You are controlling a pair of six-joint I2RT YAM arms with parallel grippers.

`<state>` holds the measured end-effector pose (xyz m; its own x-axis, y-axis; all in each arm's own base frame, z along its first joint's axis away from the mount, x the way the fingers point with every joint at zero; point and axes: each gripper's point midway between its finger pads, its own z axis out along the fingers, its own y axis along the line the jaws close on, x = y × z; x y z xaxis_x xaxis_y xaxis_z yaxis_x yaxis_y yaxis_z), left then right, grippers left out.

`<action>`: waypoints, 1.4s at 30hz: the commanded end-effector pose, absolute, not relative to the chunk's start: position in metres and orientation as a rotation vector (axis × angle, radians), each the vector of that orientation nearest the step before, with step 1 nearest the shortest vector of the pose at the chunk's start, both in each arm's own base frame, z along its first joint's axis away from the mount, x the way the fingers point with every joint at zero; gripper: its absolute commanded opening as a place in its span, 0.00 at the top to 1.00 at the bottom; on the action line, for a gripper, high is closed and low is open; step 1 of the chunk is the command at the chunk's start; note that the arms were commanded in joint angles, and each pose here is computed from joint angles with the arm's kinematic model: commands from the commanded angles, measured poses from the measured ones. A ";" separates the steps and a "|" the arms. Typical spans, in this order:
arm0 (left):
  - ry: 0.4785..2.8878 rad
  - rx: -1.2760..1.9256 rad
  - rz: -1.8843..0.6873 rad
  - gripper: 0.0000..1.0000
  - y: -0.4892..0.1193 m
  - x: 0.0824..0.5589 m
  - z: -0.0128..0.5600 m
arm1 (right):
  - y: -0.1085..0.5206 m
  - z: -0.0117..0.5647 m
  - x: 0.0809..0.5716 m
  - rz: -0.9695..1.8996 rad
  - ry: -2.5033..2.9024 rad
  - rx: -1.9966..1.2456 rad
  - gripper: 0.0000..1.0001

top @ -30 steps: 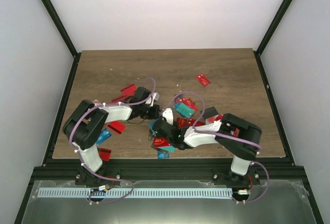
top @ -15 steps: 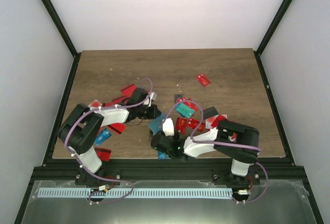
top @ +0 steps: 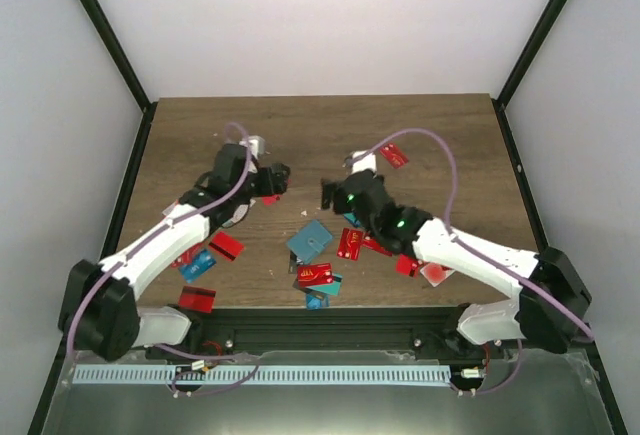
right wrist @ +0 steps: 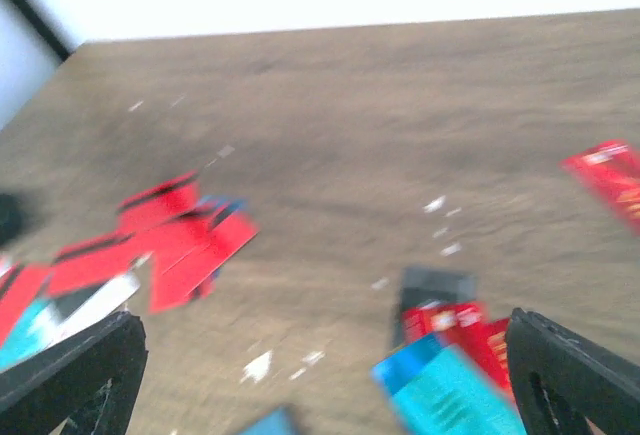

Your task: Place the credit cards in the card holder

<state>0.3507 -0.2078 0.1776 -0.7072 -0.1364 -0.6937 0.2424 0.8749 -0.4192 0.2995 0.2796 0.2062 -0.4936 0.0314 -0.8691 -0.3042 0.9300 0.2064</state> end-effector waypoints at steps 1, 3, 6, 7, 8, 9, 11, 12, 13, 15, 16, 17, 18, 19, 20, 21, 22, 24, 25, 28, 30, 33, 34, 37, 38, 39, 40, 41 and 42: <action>2.138 -0.165 -0.215 0.07 -0.115 0.363 0.196 | 0.218 0.207 0.337 0.251 2.075 -0.123 0.00; 2.058 -0.249 -0.084 0.04 -0.079 0.361 0.201 | 0.189 0.207 0.353 0.200 2.066 -0.060 0.00; 1.961 -0.369 0.066 0.00 -0.032 0.357 0.201 | 0.130 0.211 0.369 0.168 2.010 0.118 0.00; 1.939 -0.405 0.109 0.00 -0.019 0.356 0.197 | 0.108 0.214 0.372 0.170 1.968 0.197 0.00; 1.935 -0.431 0.155 0.00 -0.007 0.354 0.188 | 0.092 0.214 0.373 0.182 1.937 0.223 0.00; 1.929 -0.460 0.204 0.00 0.003 0.352 0.181 | 0.082 0.215 0.373 0.198 1.898 0.209 0.00; 1.904 -0.484 0.287 0.01 0.018 0.347 0.169 | 0.072 0.211 0.368 0.137 1.828 0.130 0.00; 1.887 -0.471 0.328 0.01 0.023 0.345 0.164 | 0.066 0.208 0.365 0.093 1.800 0.110 0.00; 1.851 -0.474 0.346 0.01 0.027 0.344 0.163 | 0.061 0.205 0.362 0.055 1.771 0.095 0.00; 1.849 -0.454 0.327 0.01 0.031 0.344 0.162 | 0.048 0.195 0.355 0.014 1.731 0.098 0.00; 1.824 -0.436 0.313 0.01 0.031 0.345 0.165 | 0.039 0.185 0.351 0.004 1.729 0.107 0.00; 1.794 -0.406 0.293 0.02 0.030 0.345 0.166 | 0.034 0.180 0.348 0.002 1.712 0.109 0.00; 1.751 -0.368 0.276 0.02 0.029 0.344 0.168 | 0.028 0.176 0.345 -0.007 1.686 0.113 0.00; 1.732 -0.333 0.274 0.02 0.029 0.337 0.158 | 0.022 0.174 0.343 -0.018 1.657 0.117 0.00; 1.697 -0.307 0.264 0.02 0.029 0.333 0.156 | 0.017 0.171 0.341 -0.028 1.638 0.121 0.00; 1.672 -0.293 0.259 0.02 0.030 0.331 0.153 | 0.014 0.170 0.341 -0.033 1.615 0.128 0.00; 1.626 -0.297 0.256 0.01 0.033 0.332 0.160 | 0.013 0.163 0.343 -0.033 1.615 0.116 0.00; 1.636 -0.244 0.236 0.00 0.028 0.339 0.159 | 0.015 0.167 0.351 -0.042 1.593 0.085 0.00; 1.614 -0.248 0.234 0.00 0.029 0.341 0.162 | 0.016 0.166 0.352 -0.032 1.581 0.068 0.00; 1.553 -0.244 0.209 0.00 0.034 0.351 0.170 | 0.013 0.170 0.358 -0.019 1.530 0.037 0.00; 1.558 -0.255 0.148 0.00 0.039 0.357 0.159 | 0.018 0.160 0.363 0.021 1.522 -0.012 0.01; 1.493 -0.191 0.075 0.00 0.037 0.358 0.157 | 0.020 0.146 0.376 0.042 1.612 -0.031 0.00; 1.517 -0.186 0.064 0.00 0.035 0.359 0.155 | 0.018 0.150 0.378 0.048 1.585 -0.027 0.00; 1.618 -0.160 0.059 0.00 0.032 0.379 0.140 | 0.017 0.150 0.379 0.051 1.589 -0.026 0.00; 1.626 -0.139 0.053 0.00 0.028 0.382 0.140 | 0.016 0.148 0.378 0.048 1.598 -0.025 0.00; 1.658 -0.139 0.053 0.00 0.028 0.384 0.136 | 0.017 0.145 0.378 0.051 1.617 -0.026 0.00; 1.663 -0.138 0.056 0.00 0.028 0.385 0.136 | 0.017 0.148 0.378 0.050 1.602 -0.026 0.00; 1.640 -0.136 0.057 0.00 0.028 0.384 0.139 | 0.017 0.149 0.378 0.050 1.592 -0.026 0.00; 1.631 -0.135 0.055 0.00 0.027 0.382 0.140 | 0.017 0.146 0.378 0.053 1.611 -0.026 0.00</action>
<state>0.3790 0.0383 0.1285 -0.0986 -0.0704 -0.9926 -0.1853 0.9814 -0.0512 0.3745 0.0183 0.1308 -0.0912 0.0257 -0.9955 -0.0385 0.9988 0.0293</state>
